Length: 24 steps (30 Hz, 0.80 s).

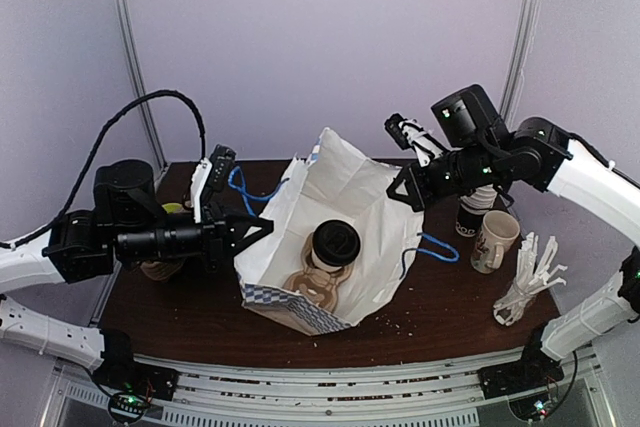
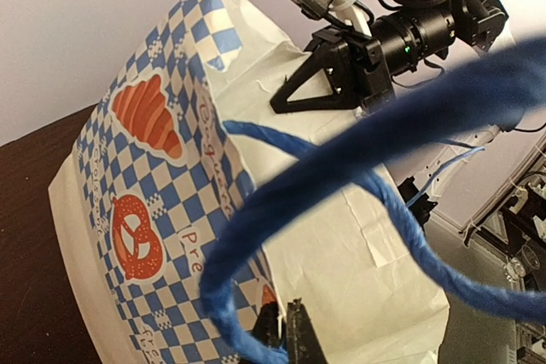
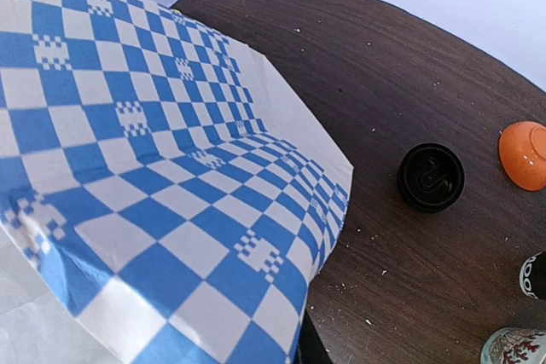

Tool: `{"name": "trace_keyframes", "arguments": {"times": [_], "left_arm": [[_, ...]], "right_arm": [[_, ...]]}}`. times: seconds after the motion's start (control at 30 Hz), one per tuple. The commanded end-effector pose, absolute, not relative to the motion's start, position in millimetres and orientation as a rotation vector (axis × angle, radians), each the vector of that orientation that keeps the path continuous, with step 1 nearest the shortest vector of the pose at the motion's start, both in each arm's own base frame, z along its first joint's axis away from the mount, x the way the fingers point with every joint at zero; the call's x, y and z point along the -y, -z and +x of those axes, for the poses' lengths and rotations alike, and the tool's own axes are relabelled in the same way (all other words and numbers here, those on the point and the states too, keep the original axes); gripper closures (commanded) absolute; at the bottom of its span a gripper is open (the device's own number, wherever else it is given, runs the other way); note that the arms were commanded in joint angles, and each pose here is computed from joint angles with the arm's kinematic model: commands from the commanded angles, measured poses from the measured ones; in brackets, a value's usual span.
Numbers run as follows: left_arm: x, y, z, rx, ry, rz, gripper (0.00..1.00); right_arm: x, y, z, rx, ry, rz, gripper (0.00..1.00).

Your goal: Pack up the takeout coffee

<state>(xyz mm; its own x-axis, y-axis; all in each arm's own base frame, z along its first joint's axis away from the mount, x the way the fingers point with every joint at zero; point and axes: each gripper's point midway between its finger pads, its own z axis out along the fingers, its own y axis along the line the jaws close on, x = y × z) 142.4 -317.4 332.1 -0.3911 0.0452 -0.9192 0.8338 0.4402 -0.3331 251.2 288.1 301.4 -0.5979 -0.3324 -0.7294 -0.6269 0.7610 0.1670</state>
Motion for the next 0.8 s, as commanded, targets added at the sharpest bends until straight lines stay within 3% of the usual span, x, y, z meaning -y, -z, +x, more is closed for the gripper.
{"name": "trace_keyframes", "arguments": {"times": [0.0, 0.3, 0.77], "left_arm": [[321, -339, 137, -1.647, 1.108, 0.792, 1.00], [325, -314, 131, -1.622, 1.117, 0.851, 1.00], [322, -332, 126, -1.549, 1.142, 0.853, 1.00]], "right_arm": [[-290, -308, 235, -2.209, -0.567, -0.749, 0.96], [-298, -314, 212, -2.158, -0.570, -0.828, 0.96], [-292, -337, 206, -2.048, -0.574, -0.803, 0.97]]}}
